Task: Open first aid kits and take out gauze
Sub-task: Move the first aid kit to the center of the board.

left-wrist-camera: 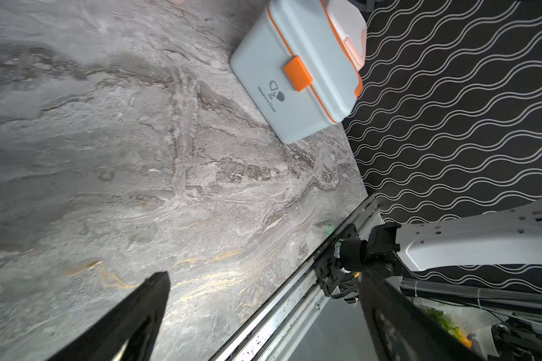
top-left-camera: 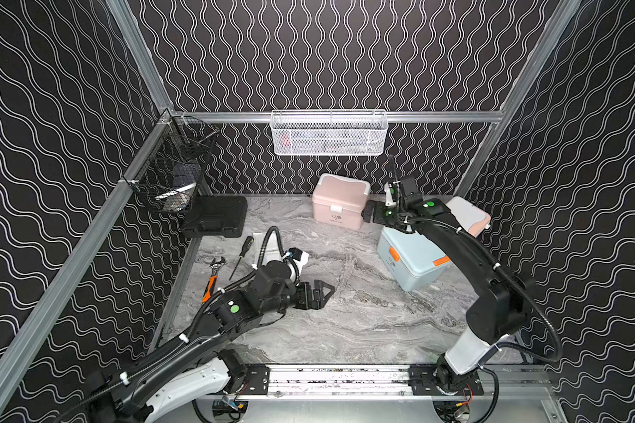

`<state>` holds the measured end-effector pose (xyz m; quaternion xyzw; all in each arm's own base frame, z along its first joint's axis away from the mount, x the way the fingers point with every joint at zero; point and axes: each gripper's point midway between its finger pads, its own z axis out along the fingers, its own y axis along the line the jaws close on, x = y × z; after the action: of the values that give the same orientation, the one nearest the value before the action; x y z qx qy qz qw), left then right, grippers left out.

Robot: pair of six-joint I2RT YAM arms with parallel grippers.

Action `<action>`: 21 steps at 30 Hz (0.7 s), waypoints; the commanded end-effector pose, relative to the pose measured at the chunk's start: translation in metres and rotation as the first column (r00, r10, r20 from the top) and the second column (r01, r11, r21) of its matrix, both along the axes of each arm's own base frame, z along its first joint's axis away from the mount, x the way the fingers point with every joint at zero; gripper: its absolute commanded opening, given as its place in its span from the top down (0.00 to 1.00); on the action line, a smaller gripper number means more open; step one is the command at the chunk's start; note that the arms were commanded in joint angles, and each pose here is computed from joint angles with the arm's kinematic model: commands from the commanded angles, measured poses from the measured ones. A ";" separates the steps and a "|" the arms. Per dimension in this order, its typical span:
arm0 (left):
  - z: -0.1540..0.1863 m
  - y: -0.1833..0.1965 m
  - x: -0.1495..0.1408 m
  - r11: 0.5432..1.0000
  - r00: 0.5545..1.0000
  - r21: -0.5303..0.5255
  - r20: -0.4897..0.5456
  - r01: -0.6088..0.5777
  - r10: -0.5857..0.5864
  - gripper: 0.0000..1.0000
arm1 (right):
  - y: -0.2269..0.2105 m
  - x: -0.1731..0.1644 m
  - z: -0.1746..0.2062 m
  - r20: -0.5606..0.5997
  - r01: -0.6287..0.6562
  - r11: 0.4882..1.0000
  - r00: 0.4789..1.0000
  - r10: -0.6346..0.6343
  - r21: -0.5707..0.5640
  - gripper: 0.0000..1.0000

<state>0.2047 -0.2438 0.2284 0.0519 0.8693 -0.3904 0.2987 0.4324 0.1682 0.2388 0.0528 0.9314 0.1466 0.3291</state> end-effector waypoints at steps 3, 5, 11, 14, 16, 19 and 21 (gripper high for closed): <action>0.009 -0.055 0.016 0.996 0.994 -0.004 0.061 0.090 -0.089 0.01 | -0.068 -0.005 -0.008 -0.049 0.145 0.989 0.988 -0.145 -0.006 0.00; 0.001 -0.075 0.020 0.993 0.992 0.007 0.048 0.120 -0.120 0.01 | -0.095 -0.003 -0.011 -0.054 0.203 0.979 0.978 -0.203 0.001 0.00; -0.016 -0.119 0.031 0.983 0.983 0.012 0.010 0.183 -0.183 0.01 | -0.161 0.013 -0.026 -0.088 0.333 0.943 0.939 -0.333 -0.011 0.00; -0.021 -0.127 0.034 0.981 0.981 0.018 0.005 0.192 -0.192 0.01 | -0.172 0.024 -0.038 -0.125 0.335 0.942 0.935 -0.332 0.006 0.00; -0.024 -0.128 0.036 0.981 0.982 0.023 0.002 0.191 -0.191 0.01 | -0.173 0.030 -0.048 -0.163 0.321 0.947 0.935 -0.314 0.020 0.00; -0.030 -0.127 0.036 0.981 0.982 0.039 -0.010 0.190 -0.190 0.01 | -0.168 0.033 -0.061 -0.217 0.292 0.955 0.936 -0.276 0.044 0.00; -0.031 -0.125 0.035 0.981 0.982 0.045 -0.015 0.187 -0.186 0.01 | -0.164 0.030 -0.065 -0.245 0.276 0.960 0.935 -0.255 0.055 0.00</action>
<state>0.2379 -0.3663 0.1917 0.1282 0.8772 -0.3932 0.2440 0.4784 -0.0094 0.1914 0.2180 0.9266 0.1086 0.2865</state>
